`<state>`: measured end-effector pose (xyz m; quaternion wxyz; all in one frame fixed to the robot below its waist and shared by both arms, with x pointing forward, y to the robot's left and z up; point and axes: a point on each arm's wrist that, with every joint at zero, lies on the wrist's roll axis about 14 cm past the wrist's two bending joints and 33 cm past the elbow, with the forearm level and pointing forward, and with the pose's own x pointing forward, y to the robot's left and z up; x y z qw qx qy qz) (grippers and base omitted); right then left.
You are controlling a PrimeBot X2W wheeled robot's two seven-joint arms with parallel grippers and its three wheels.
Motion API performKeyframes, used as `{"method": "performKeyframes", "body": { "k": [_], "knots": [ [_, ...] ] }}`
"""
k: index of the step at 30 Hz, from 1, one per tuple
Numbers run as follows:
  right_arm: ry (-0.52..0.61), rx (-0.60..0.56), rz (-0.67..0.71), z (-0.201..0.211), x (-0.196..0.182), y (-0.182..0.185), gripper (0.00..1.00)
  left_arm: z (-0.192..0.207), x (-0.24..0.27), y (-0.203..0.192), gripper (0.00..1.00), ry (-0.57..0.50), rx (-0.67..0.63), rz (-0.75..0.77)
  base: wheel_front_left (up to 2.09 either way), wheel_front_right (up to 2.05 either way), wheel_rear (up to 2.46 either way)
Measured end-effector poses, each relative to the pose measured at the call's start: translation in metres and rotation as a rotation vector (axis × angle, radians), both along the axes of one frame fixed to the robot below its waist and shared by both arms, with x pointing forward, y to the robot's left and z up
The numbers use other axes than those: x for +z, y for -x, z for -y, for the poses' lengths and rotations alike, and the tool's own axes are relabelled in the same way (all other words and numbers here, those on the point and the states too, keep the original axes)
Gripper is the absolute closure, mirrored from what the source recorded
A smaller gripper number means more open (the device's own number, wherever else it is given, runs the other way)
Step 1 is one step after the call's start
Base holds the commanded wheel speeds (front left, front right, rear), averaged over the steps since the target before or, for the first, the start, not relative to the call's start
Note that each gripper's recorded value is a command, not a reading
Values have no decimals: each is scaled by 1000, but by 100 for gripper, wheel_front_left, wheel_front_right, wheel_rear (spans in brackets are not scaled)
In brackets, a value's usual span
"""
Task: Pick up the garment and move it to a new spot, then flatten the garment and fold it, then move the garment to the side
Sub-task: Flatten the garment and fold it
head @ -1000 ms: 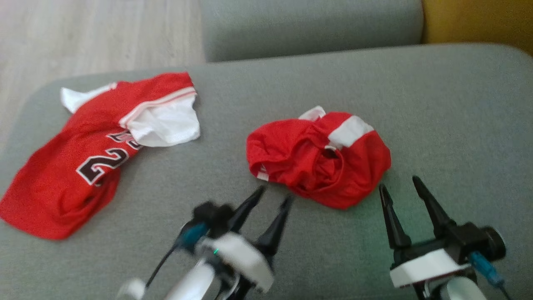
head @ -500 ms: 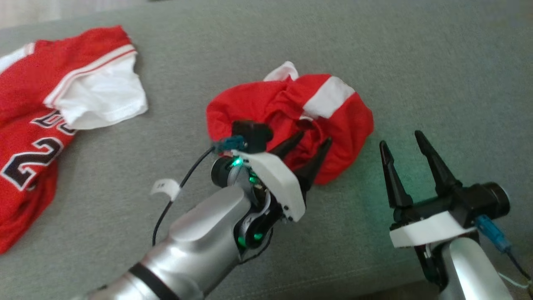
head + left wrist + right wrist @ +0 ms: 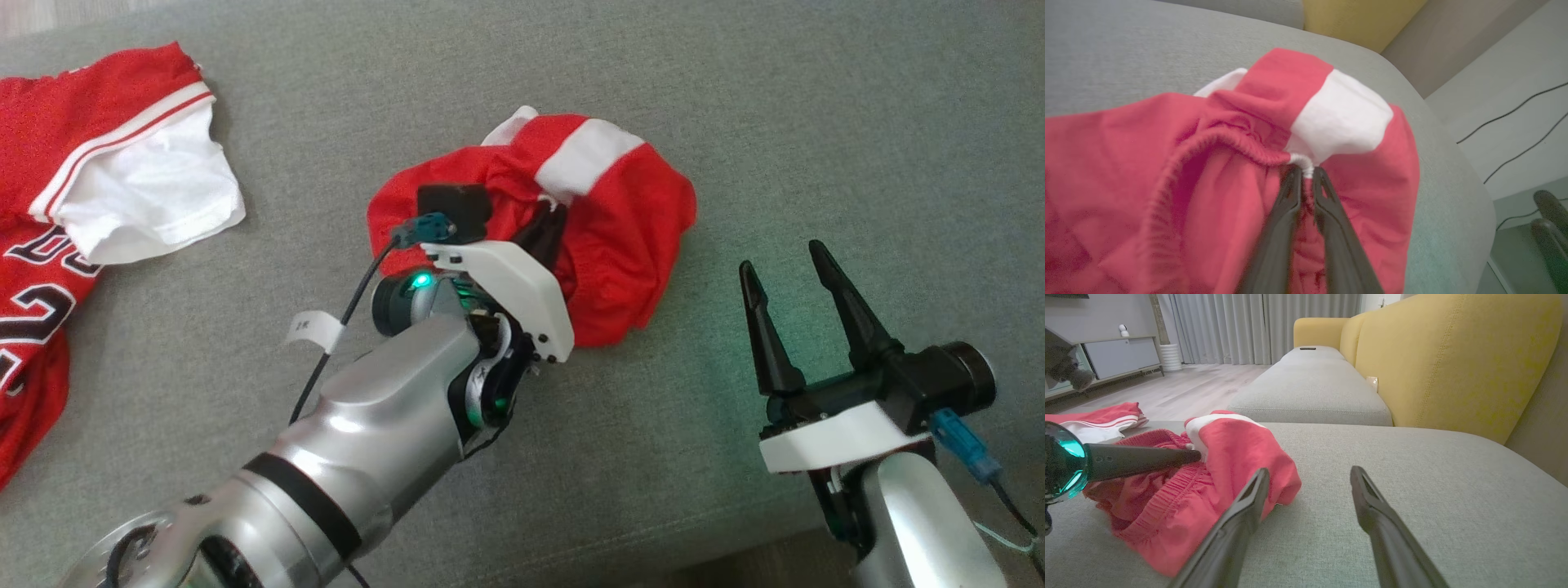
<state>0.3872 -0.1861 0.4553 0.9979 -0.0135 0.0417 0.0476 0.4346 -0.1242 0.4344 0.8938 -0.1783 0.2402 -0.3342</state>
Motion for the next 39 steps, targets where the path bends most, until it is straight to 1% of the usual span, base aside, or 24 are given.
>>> {"method": "performKeyframes", "body": {
  "k": [1, 2, 3, 6, 8, 12, 18, 23, 24, 26, 28, 30, 33, 36, 38, 39],
  "knots": [
    [0, 0, 3, 0, 1, 0, 0, -3, -1, -2, 81, -3, 16, -4, 0, 0, 0],
    [0, -1, 6, 0, 2, 0, 0, -5, -1, -3, 95, -6, 29, -6, 0, 0, 0],
    [0, -1, 9, 0, 3, 0, 0, -7, -1, -4, 100, -9, 36, -7, 0, 0, 0],
    [-1, 2, 22, -1, 7, 1, 0, -9, 7, -5, 100, -8, 45, 17, 0, 0, 0],
    [-3, 4, 30, -2, 11, 2, 0, -7, 22, -8, 100, 2, 30, 76, 0, 0, 0],
    [-8, 14, 58, -6, 21, 9, 0, 8, 78, -6, 100, 96, -42, 227, 0, 0, 0],
    [-10, -1, 100, -5, 36, 31, 0, 31, 163, 17, 100, 249, -163, 395, 0, 0, 0],
    [-22, -22, 119, -2, 40, 52, 0, 48, 252, 43, 100, 325, -253, 609, 0, 0, 0],
    [-25, -25, 129, -1, 43, 53, 0, 49, 265, 48, 100, 334, -262, 643, 0, 0, 0],
    [-31, -23, 144, -3, 48, 52, 0, 45, 274, 53, 100, 341, -265, 675, 0, 0, 0],
    [-31, -20, 148, -4, 49, 51, 0, 42, 270, 53, 100, 332, -258, 672, 0, 0, 0],
    [-33, -7, 145, -7, 48, 47, 0, 26, 243, 47, 100, 284, -218, 632, 0, 0, 0],
    [-35, 11, 119, -13, 40, 42, 0, -14, 161, 37, 100, 173, -109, 467, 0, 0, 0],
    [-33, 29, 78, -17, 27, 40, 0, -58, 76, 46, 100, 45, -13, 302, 0, 0, 0],
    [-27, 42, 63, -19, 22, 36, 0, -83, 45, 54, 100, -26, 34, 266, 0, 0, 0],
    [-23, 46, 55, -19, 19, 34, 0, -93, 39, 55, 100, -40, 59, 261, 0, 0, 0]
  ]
}}
